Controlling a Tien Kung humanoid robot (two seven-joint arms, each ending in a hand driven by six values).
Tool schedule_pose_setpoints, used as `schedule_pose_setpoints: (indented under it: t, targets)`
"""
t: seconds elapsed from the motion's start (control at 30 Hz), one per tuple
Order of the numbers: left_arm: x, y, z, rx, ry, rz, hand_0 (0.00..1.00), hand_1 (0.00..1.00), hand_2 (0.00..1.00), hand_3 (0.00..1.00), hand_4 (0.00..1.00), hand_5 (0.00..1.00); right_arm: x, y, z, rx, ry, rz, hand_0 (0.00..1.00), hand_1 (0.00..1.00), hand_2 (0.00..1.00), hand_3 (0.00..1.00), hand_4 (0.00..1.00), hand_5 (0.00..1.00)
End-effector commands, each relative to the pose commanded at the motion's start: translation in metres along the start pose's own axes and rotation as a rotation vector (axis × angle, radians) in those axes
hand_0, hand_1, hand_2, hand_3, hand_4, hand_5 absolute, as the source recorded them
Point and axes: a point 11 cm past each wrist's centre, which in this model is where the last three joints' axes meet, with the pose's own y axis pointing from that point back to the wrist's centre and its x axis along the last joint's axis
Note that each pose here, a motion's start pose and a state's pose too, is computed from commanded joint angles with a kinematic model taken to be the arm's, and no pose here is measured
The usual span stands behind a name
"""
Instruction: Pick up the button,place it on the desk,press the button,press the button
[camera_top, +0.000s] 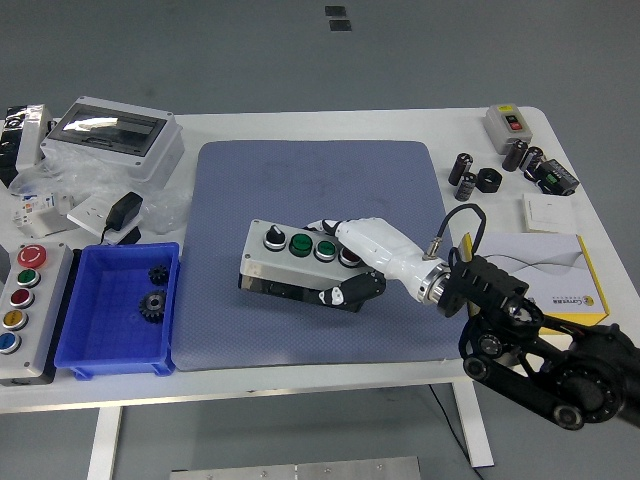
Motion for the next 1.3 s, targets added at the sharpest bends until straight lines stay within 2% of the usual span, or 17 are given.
schedule_pose_setpoints:
  t: [0.17, 0.2, 0.37, 0.4, 0.57, 0.6, 0.77, 0.8, 0.97, 1.0, 1.17, 1.2, 1.3]
  targets:
    - [-0.002, 0.0, 0.001, 0.0, -0.004, -0.003, 0.631, 0.629, 0.566, 0.607, 0.675, 0.257, -0.009, -0.008, 0.004, 0.027, 0.106, 0.005, 0.148, 0.299, 0.31, 0.243, 0.002, 0.002]
    - [-0.002, 0.0, 0.001, -0.001, -0.005, -0.003, 0.631, 0.629, 0.566, 0.607, 0.674, 0.257, -0.01, -0.009, 0.006, 0.027, 0.124, 0.003, 0.233, 0.348, 0.324, 0.262, 0.01, 0.002]
    - [-0.003, 0.0, 0.001, -0.002, -0.006, -0.004, 0.631, 0.629, 0.566, 0.607, 0.674, 0.257, -0.021, -0.013, 0.012, 0.015, 0.153, -0.023, 0.233, 0.348, 0.324, 0.262, 0.01, 0.002]
    - [-0.002, 0.0, 0.001, -0.001, -0.006, -0.004, 0.631, 0.629, 0.566, 0.606, 0.674, 0.257, -0.022, -0.013, 0.013, 0.01, 0.151, -0.028, 0.415, 0.442, 0.343, 0.29, 0.078, 0.002]
    - [-0.003, 0.0, 0.002, -0.001, -0.006, -0.004, 0.631, 0.629, 0.566, 0.606, 0.674, 0.257, -0.025, -0.014, 0.021, -0.021, 0.141, -0.043, 0.415, 0.442, 0.343, 0.29, 0.078, 0.002]
    - [-0.002, 0.0, 0.002, -0.002, -0.006, -0.004, 0.631, 0.629, 0.565, 0.607, 0.674, 0.257, -0.025, -0.014, 0.022, -0.025, 0.141, -0.044, 0.59, 0.51, 0.382, 0.325, 0.103, 0.002]
    - [-0.003, 0.0, 0.002, -0.003, -0.007, -0.004, 0.631, 0.629, 0.565, 0.607, 0.674, 0.257, -0.024, -0.014, 0.025, -0.039, 0.136, -0.054, 0.59, 0.51, 0.382, 0.325, 0.103, 0.002]
    - [-0.003, 0.0, 0.002, -0.002, -0.007, -0.004, 0.631, 0.629, 0.565, 0.607, 0.673, 0.259, -0.024, -0.014, 0.025, -0.041, 0.135, -0.056, 0.641, 0.544, 0.438, 0.362, 0.153, 0.002]
    - [-0.002, 0.0, 0.002, -0.002, -0.008, -0.003, 0.631, 0.629, 0.565, 0.607, 0.673, 0.259, -0.023, -0.014, 0.027, -0.05, 0.133, -0.061, 0.641, 0.544, 0.438, 0.362, 0.153, 0.002]
    - [-0.002, 0.0, 0.002, -0.002, -0.008, -0.003, 0.631, 0.629, 0.566, 0.607, 0.673, 0.258, -0.023, -0.014, 0.027, -0.05, 0.133, -0.061, 0.732, 0.664, 0.6, 0.587, 0.273, 0.011]
    - [-0.001, 0.0, 0.002, -0.002, -0.008, -0.002, 0.631, 0.629, 0.566, 0.607, 0.673, 0.258, -0.023, -0.013, 0.026, -0.05, 0.134, -0.063, 0.732, 0.664, 0.6, 0.587, 0.273, 0.011]
    - [-0.001, 0.0, 0.002, -0.002, -0.008, -0.002, 0.631, 0.629, 0.565, 0.606, 0.673, 0.259, -0.023, -0.013, 0.026, -0.05, 0.133, -0.063, 0.879, 0.799, 0.773, 0.734, 0.471, 0.002]
    - [-0.001, 0.0, 0.002, -0.002, -0.009, -0.002, 0.631, 0.629, 0.565, 0.606, 0.673, 0.259, -0.023, -0.013, 0.027, -0.052, 0.129, -0.063, 0.879, 0.799, 0.773, 0.734, 0.471, 0.002]
